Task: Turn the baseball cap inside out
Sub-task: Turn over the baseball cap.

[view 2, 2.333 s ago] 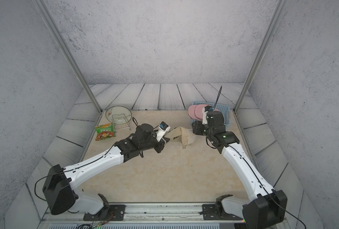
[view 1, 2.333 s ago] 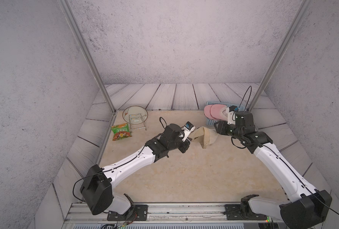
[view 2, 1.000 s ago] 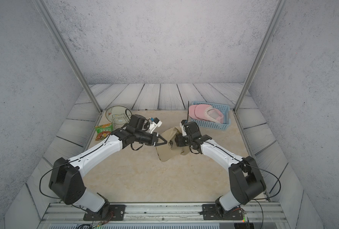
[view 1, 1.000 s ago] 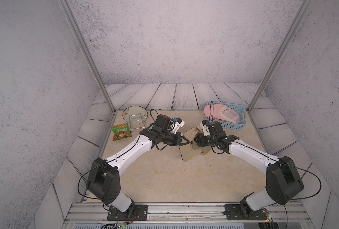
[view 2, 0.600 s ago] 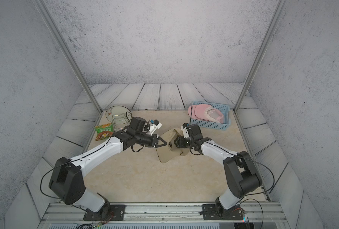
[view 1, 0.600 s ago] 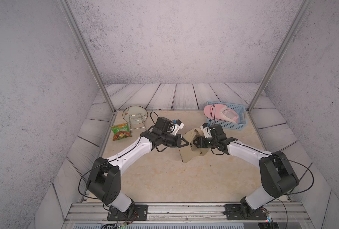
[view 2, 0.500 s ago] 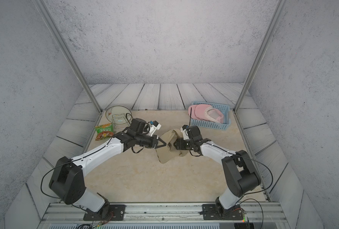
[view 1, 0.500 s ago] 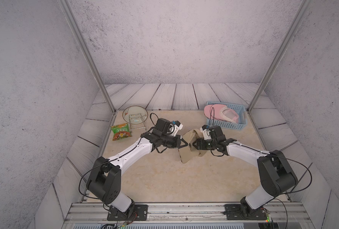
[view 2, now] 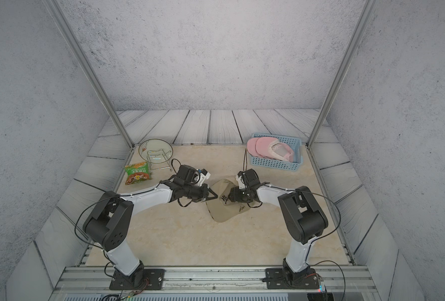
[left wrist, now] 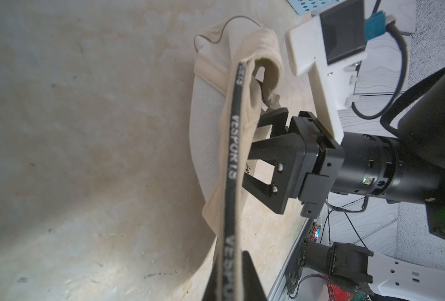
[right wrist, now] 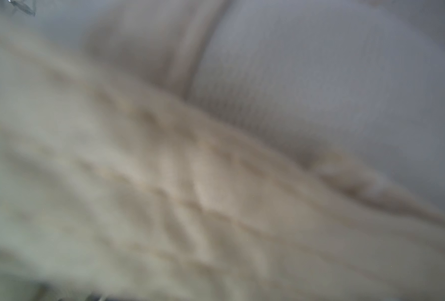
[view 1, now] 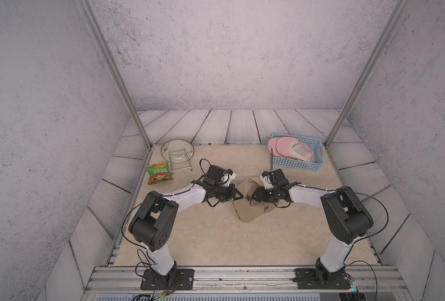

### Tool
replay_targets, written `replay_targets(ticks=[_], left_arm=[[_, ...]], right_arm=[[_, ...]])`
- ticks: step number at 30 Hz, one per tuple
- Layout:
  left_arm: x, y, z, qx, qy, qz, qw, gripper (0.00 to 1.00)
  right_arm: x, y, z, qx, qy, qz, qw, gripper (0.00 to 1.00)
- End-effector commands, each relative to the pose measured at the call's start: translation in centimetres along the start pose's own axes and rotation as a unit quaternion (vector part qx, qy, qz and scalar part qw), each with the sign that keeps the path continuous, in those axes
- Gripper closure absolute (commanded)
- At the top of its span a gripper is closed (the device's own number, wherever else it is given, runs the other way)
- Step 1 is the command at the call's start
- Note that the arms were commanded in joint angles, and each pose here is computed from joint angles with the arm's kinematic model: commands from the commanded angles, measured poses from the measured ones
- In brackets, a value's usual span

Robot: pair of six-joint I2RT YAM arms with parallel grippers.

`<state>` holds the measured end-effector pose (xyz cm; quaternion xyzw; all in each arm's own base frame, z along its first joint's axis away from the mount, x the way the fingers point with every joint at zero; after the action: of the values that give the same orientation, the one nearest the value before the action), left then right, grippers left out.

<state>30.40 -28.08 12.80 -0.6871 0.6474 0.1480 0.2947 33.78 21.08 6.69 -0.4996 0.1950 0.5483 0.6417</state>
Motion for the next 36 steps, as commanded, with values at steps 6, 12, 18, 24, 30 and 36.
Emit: replay_targets(ticks=[6, 12, 18, 24, 30, 36], left_arm=[[0.3, 0.8, 2.9, -0.001, -0.066, -0.001, 0.998, 1.0], [0.4, 0.8, 3.1, 0.001, -0.068, 0.003, 0.998, 1.0], [0.5, 1.0, 3.1, 0.002, -0.066, 0.007, 0.998, 1.0], [0.5, 1.0, 3.1, 0.006, -0.066, 0.009, 0.998, 1.0], [0.5, 0.7, 3.3, 0.009, -0.074, 0.004, 0.997, 1.0], [-0.8, -0.9, 4.9, -0.012, -0.102, -0.025, 0.994, 1.0]], right_arm=[[-2.0, 0.2, -2.3, 0.005, 0.116, -0.04, 0.992, 0.38], [-2.7, -0.1, -2.7, -0.005, 0.142, -0.048, 0.989, 0.38], [-2.0, -0.2, -2.2, -0.01, 0.121, -0.04, 0.992, 0.38], [0.7, 0.3, -1.3, 0.003, 0.055, -0.016, 0.998, 0.45], [1.0, 0.3, 0.2, -0.007, 0.0, -0.015, 1.0, 0.76], [-4.6, -1.6, 4.4, -0.06, -0.099, -0.078, 0.99, 1.0]])
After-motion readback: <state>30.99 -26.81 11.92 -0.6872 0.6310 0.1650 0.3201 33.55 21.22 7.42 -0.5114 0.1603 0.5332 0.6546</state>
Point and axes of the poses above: each gripper's point midway between its finger pads, its own x axis out along the fingers, its own z axis along the line the jaws close on, y = z × x, the point moved 4 cm from there along -x, back along the fingers, and after that the axes turned 5 degrees about -x, right-handed, at the moved point
